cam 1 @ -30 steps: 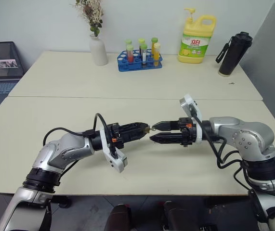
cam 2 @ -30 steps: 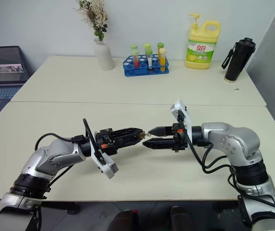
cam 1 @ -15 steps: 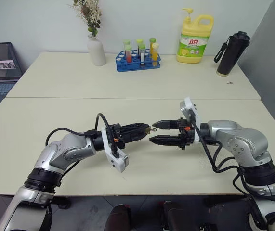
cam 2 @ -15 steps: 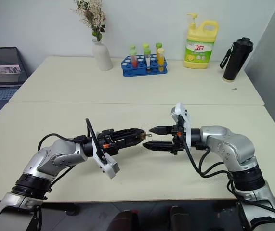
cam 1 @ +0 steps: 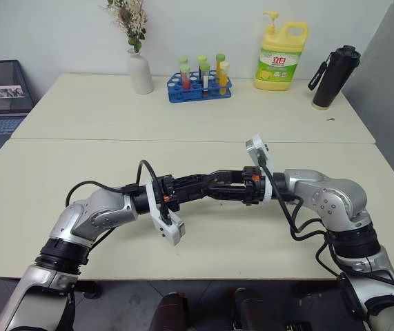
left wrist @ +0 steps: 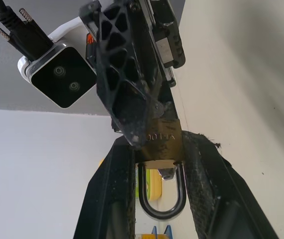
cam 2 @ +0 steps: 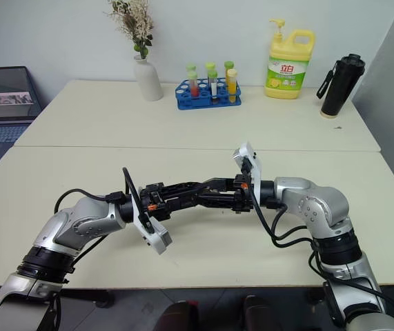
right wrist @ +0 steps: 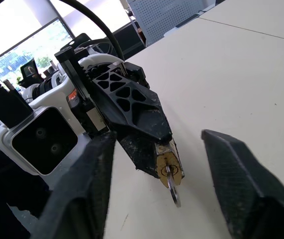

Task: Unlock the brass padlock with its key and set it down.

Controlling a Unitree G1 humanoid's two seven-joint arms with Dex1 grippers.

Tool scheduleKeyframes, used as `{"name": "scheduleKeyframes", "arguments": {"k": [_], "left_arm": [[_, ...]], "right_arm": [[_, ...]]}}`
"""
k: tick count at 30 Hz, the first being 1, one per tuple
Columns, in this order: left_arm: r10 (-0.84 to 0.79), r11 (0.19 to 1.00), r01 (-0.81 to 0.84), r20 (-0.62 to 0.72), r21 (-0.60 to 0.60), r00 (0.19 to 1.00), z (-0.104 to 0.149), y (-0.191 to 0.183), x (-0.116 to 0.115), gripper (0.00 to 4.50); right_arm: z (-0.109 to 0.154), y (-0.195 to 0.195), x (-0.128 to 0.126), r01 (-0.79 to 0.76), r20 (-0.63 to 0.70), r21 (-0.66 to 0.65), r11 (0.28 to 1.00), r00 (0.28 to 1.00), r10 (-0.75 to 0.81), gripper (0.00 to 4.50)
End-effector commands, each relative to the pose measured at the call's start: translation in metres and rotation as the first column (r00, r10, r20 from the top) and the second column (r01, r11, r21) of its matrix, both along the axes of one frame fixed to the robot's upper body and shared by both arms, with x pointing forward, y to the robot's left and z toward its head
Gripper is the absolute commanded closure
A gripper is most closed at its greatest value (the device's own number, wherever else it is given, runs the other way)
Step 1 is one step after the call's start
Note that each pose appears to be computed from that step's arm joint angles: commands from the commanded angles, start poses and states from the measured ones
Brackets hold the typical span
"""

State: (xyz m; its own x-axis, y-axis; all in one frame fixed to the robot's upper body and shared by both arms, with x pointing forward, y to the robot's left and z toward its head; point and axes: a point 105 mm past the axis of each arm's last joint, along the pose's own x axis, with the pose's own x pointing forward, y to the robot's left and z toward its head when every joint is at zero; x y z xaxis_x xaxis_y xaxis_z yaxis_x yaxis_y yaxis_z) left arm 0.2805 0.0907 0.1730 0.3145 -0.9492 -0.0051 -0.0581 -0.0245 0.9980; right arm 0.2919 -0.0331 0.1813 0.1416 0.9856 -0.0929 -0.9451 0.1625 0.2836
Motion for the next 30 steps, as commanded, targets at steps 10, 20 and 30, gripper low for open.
{"name": "scheduleKeyframes", "arguments": {"k": [10,20,30], "left_arm": [[-0.001,0.999,0.003,0.026,-0.043,1.0,0.008,0.0,-0.001,3.54],[0.01,0.994,-0.018,-0.075,-0.109,0.997,0.009,0.004,0.002,2.53],[0.063,0.99,-0.083,-0.168,-0.115,0.984,0.012,0.023,-0.007,0.0]], "right_arm": [[0.014,-0.002,-0.003,-0.04,0.019,0.028,0.999,0.999,0.039,4.31],[0.019,-0.001,-0.004,-0.06,0.01,0.039,0.997,0.998,0.06,4.31],[0.019,-0.006,0.005,-0.014,0.019,0.041,0.999,1.0,0.013,4.31]]}}
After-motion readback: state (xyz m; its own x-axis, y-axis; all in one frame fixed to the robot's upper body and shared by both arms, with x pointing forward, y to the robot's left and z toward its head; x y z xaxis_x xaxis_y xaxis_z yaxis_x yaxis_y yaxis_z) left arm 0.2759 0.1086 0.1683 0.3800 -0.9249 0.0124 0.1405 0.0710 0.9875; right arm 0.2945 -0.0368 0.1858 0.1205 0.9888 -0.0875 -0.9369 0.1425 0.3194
